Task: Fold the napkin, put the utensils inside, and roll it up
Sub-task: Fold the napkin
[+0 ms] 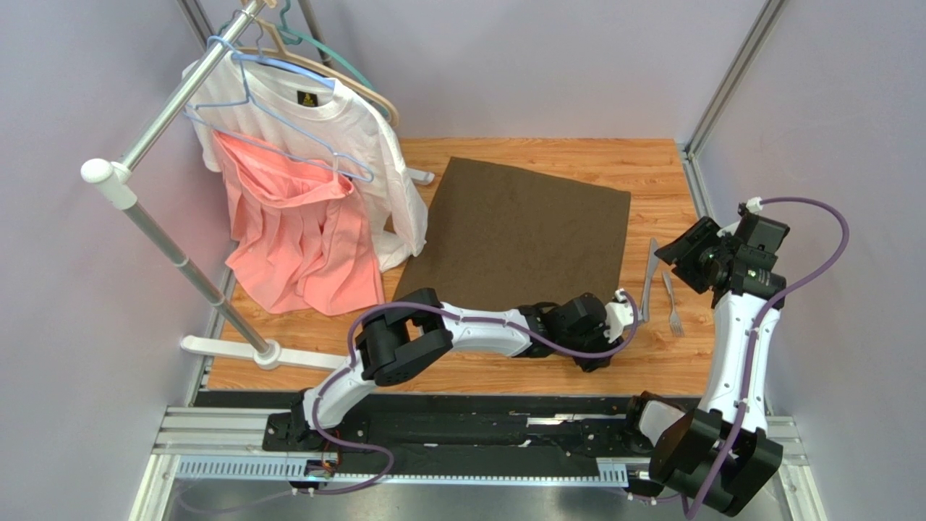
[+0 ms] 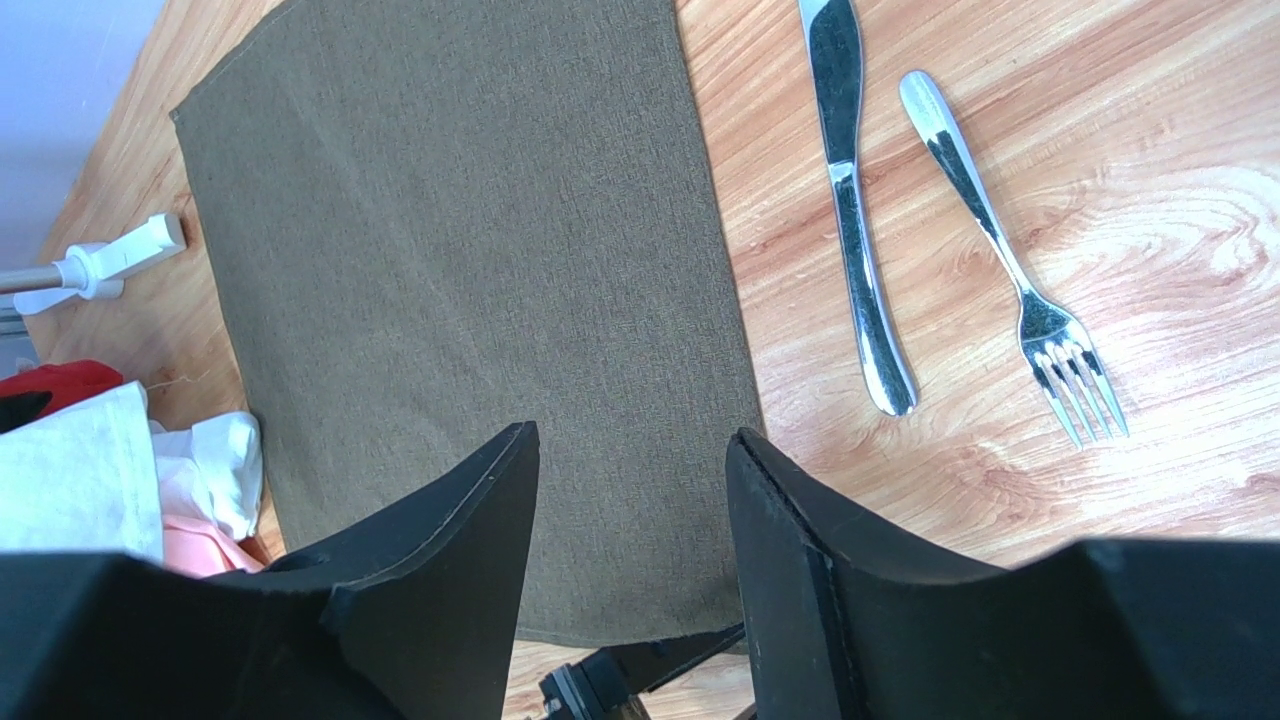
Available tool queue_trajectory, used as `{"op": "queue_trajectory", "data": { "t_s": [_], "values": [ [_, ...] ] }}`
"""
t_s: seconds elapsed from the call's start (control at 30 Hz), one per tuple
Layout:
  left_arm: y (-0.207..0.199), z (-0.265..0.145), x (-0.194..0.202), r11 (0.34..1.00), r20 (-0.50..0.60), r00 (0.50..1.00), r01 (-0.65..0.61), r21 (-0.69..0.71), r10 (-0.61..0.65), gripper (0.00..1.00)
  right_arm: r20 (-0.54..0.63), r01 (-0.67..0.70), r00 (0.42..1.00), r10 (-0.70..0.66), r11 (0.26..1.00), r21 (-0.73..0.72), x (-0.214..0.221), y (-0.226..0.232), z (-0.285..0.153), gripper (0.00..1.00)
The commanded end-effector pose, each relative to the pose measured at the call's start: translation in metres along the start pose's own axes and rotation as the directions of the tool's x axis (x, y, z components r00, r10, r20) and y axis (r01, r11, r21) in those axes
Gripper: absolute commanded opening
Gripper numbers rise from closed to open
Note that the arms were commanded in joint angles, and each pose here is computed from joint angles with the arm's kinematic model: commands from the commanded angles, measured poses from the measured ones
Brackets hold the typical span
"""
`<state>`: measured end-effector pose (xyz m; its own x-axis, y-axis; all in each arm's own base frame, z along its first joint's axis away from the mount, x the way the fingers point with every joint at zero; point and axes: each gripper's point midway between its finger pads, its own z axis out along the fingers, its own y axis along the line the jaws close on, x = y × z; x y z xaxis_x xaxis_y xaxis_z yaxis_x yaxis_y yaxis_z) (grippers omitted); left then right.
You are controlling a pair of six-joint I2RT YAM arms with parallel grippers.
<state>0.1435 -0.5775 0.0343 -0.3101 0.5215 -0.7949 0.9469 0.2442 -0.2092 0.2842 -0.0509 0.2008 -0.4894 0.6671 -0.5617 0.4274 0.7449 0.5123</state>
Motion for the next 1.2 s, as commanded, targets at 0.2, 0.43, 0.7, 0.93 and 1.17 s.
{"op": "queue_trajectory", "data": {
  "t_s": [0.2, 0.43, 0.7, 0.93, 1.17],
  "values": [
    [-0.002, -0.003, -0.002, 0.999, -0.004, 1.0, -0.011, -0.036, 0.011, 0.44, -0.001, 0.015, 1.0, -0.015, 0.999, -0.034, 0.0, 0.003, 0.002, 0.53],
    [-0.006, -0.003, 0.009, 0.999, -0.022, 1.0, -0.023, -0.049, 0.022, 0.45, -0.005, 0.013, 1.0, -0.013, 0.999, -0.041, 0.002, 0.003, 0.003, 0.53],
    [0.006, -0.001, 0.028, 0.99, -0.097, 0.995, -0.022, -0.139, 0.008, 0.43, 0.002, 0.015, 1.0, -0.015, 0.998, -0.063, 0.0, 0.008, -0.001, 0.53],
    [0.006, 0.003, 0.054, 0.984, -0.16, 0.987, -0.042, -0.173, 0.014, 0.44, -0.002, 0.006, 1.0, -0.006, 0.997, -0.08, 0.0, 0.011, 0.0, 0.53],
    [0.01, 0.005, 0.063, 0.976, -0.19, 0.982, -0.049, -0.213, 0.008, 0.33, 0.006, 0.007, 1.0, -0.007, 0.996, -0.091, -0.002, 0.014, -0.002, 0.53]
  ]
}}
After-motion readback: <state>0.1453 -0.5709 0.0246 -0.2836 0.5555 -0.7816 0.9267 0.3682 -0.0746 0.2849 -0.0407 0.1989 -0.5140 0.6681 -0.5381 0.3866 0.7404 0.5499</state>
